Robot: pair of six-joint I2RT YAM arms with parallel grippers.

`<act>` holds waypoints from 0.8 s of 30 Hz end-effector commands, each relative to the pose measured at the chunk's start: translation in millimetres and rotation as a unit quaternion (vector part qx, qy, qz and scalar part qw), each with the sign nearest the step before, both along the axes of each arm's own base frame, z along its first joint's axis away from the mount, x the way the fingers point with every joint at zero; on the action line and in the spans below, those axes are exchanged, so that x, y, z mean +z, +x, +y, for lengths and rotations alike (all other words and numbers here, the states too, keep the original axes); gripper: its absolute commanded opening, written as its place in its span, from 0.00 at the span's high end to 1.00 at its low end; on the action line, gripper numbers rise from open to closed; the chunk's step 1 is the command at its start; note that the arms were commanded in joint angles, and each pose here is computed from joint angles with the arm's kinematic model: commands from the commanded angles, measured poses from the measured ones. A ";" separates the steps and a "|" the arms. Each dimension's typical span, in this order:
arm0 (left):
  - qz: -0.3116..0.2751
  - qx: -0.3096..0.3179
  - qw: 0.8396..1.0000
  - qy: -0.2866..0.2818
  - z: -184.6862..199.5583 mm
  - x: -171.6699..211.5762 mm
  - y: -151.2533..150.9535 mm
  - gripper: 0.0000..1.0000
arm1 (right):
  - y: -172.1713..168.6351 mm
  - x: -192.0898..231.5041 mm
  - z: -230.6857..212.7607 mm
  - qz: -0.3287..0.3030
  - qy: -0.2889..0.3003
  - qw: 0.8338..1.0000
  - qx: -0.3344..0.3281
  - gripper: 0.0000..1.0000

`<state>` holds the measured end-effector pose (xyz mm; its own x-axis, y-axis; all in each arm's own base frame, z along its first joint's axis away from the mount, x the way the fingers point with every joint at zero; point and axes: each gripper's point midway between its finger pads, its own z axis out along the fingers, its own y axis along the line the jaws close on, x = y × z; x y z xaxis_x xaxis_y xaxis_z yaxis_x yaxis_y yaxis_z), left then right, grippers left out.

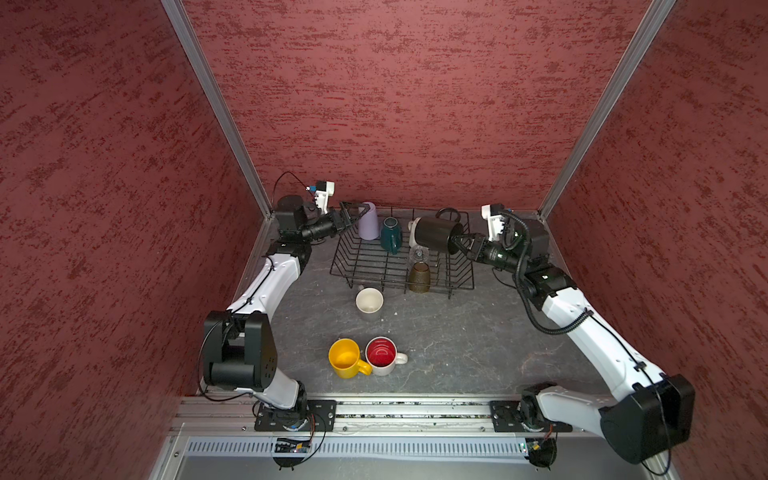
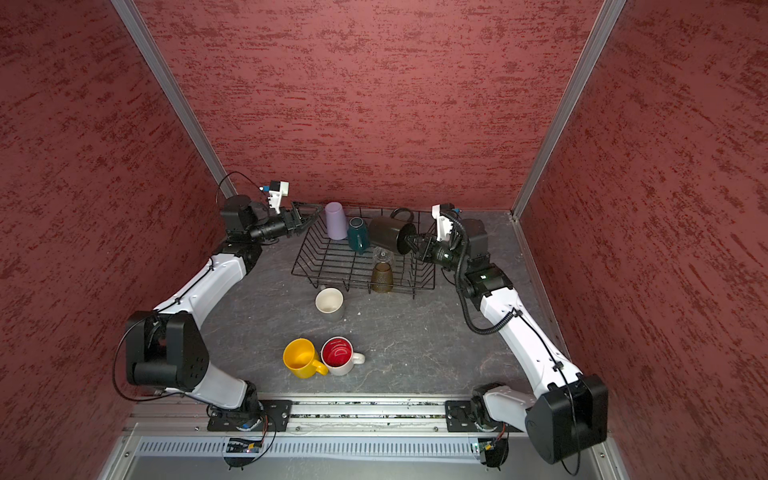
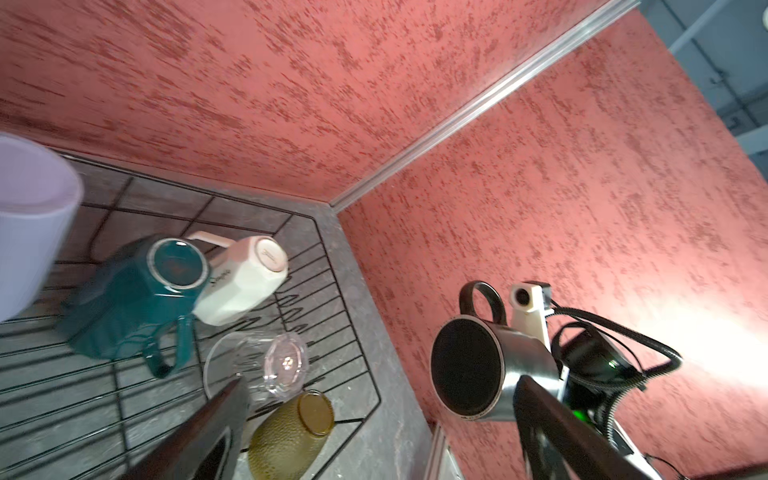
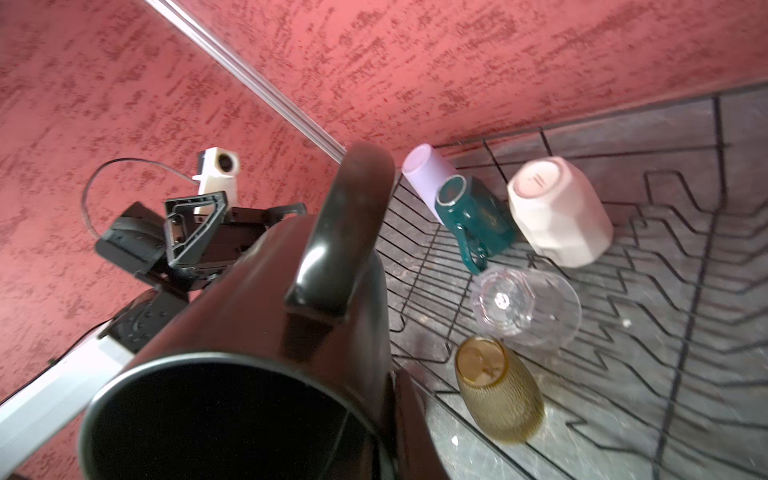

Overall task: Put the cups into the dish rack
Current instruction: 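Lift the black mug toward the left gripper above the rack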

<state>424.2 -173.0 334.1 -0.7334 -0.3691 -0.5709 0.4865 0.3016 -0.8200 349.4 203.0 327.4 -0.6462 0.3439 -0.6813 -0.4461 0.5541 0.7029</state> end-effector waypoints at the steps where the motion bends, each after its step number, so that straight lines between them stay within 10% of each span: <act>1: -0.047 -0.093 0.994 -0.028 -27.8 33.5 -22.8 0.01 | -9.5 57.1 13.5 -0.110 0.045 0.991 0.062 1.00; 24: -0.057 -0.285 0.956 -0.047 -106.3 37.3 -67.6 0.00 | -8.8 58.8 28.0 -0.131 0.058 0.982 0.124 1.00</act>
